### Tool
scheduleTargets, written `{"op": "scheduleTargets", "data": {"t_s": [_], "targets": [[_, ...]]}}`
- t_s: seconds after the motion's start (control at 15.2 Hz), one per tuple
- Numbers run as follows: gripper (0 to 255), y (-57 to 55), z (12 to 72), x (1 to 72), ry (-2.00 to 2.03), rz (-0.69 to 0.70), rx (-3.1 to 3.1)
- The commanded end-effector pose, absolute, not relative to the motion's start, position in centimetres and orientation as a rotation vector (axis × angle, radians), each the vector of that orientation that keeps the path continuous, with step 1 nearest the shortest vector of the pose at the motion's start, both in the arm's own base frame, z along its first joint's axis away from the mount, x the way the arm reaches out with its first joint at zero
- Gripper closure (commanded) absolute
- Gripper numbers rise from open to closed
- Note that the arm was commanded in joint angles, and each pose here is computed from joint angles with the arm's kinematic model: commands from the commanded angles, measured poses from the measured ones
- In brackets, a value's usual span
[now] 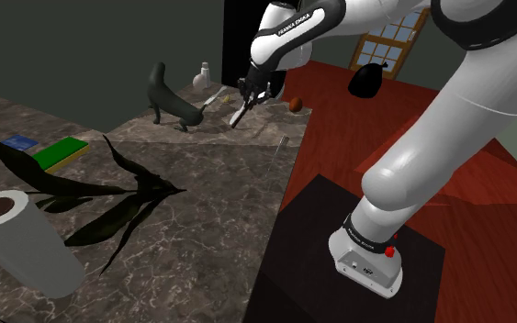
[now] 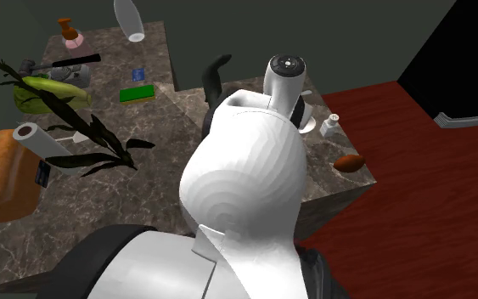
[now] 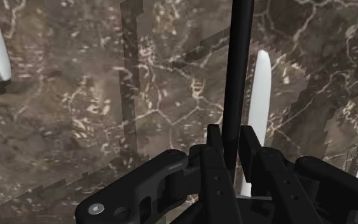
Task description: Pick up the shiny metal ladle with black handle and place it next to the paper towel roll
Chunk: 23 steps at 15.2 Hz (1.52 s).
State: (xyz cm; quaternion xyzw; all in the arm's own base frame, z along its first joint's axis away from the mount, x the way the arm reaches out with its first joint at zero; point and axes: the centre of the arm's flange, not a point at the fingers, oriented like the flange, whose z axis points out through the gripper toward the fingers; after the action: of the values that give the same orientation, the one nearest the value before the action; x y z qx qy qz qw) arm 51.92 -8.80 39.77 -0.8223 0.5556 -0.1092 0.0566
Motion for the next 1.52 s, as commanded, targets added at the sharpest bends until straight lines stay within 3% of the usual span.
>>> {"op": "scheduleTargets", "data": {"t_s": [0.0, 1.45], "targets": [[255, -8.9, 41.0, 51.9, 1.685, -0.331, -2.494], [255, -8.9, 52.6, 51.9, 1.685, -0.331, -2.494]]}}
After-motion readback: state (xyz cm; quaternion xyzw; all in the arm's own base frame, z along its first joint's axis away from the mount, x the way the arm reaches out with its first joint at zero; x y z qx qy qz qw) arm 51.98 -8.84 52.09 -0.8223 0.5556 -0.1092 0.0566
